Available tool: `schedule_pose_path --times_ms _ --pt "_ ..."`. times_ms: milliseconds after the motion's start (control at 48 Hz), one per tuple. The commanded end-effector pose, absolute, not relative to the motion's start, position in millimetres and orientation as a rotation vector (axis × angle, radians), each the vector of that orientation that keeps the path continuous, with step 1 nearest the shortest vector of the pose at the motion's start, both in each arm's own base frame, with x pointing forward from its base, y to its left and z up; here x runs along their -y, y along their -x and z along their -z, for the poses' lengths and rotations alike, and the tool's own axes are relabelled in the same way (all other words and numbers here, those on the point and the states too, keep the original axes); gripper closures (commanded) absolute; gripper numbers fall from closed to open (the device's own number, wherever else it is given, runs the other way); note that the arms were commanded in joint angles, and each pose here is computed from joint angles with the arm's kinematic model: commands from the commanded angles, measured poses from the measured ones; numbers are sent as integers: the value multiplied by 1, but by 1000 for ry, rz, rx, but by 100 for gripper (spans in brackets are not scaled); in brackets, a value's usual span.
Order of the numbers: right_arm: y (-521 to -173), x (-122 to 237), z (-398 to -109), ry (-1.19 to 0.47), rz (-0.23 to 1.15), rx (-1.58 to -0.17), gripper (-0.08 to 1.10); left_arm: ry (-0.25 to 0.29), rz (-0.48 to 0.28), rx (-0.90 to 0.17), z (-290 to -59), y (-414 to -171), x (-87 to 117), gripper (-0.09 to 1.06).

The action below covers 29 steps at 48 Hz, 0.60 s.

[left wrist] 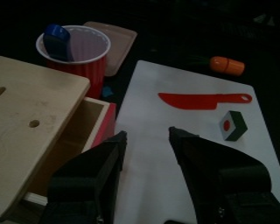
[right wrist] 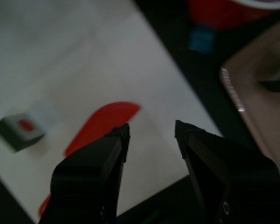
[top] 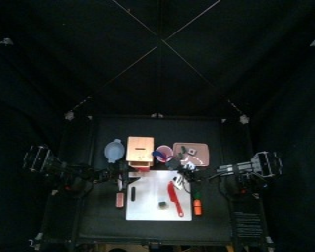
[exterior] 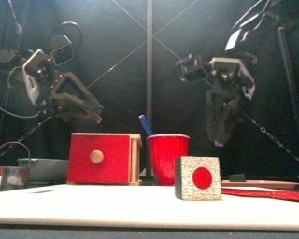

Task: Place sushi on board then cut the sushi with the knife then place the pieces on the plate
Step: Place the 4 sushi pieces on the plate

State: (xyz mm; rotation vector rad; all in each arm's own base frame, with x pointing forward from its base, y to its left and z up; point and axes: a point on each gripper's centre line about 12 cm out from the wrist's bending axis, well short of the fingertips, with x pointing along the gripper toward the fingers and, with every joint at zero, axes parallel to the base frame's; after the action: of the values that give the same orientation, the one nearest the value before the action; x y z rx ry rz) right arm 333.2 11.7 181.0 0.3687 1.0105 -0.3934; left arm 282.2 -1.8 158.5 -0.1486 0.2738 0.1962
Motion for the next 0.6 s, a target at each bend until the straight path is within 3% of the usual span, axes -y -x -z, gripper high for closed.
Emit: schedule_pose_path --times_ms 21,271,604 --pt "-348 -44 -204 -322 278 -946 21 152 -193 -228 -171 -291 3 15" --pt "-370 -79 -213 -174 115 -1031 21 154 -193 -211 -177 -295 2 15" --pt "-405 -101 -187 -62 -57 -1142 21 154 -192 -220 -175 -294 3 15"
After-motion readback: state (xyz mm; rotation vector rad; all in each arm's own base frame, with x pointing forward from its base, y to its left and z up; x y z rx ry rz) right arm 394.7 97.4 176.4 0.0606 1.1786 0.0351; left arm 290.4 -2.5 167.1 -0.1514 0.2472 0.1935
